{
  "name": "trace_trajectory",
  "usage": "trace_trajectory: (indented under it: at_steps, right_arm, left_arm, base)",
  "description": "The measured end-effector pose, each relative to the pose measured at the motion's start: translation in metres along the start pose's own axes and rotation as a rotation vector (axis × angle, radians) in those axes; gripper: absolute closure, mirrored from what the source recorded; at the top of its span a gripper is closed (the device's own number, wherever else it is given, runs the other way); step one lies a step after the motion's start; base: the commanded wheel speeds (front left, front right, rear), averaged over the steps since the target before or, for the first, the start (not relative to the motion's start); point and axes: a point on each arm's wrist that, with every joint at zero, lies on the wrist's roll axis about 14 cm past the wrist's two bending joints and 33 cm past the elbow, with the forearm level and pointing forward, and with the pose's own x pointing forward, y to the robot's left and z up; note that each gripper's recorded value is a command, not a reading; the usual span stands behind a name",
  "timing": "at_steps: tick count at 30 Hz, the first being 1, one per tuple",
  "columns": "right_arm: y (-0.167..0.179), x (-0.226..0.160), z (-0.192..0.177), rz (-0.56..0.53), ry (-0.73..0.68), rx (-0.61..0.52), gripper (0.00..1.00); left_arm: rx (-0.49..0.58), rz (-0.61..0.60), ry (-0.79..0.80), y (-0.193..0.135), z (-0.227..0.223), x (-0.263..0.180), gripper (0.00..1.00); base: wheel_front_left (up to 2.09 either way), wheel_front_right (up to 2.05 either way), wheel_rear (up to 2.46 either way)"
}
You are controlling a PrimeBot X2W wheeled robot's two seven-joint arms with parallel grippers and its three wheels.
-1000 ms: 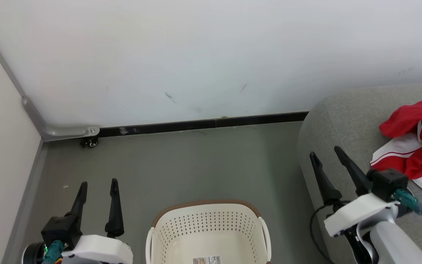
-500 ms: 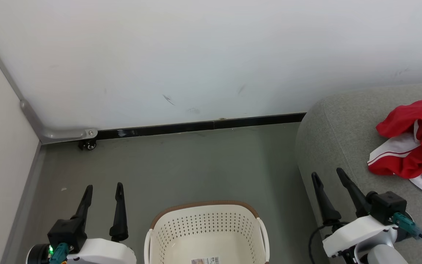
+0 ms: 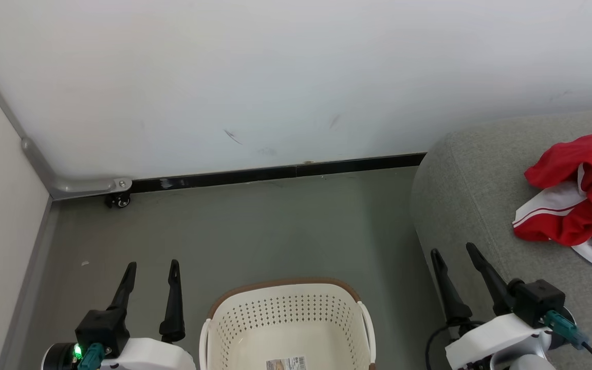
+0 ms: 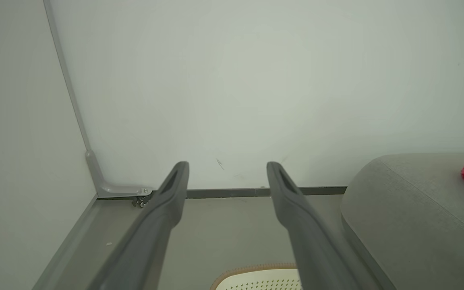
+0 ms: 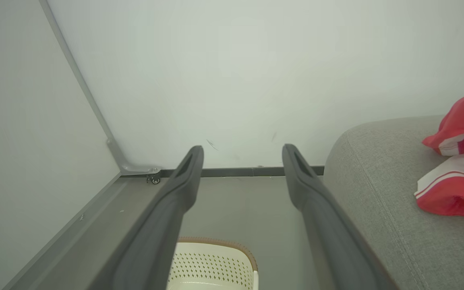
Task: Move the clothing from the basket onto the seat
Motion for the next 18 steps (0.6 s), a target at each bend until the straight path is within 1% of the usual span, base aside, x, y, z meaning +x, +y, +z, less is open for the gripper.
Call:
trace_trajectory:
  at_steps: [7, 18]
  right_arm:
    - [-0.0026, -0.0053, -0.0053, -0.019, 0.014, 0.004, 0.0]
    - [-0.0035, -0.0011, 0.002, -0.021, 0.005, -0.022, 0.0]
  left_arm:
    - [0.005, 0.008, 0.009, 0.0003, -0.0032, 0.0009, 0.0]
    - [0.013, 0.026, 0.02, 0.0036, -0.0073, 0.0008, 0.0]
  base:
    - [0.0, 0.0, 0.0]
    - [0.0, 0.0, 0.0]
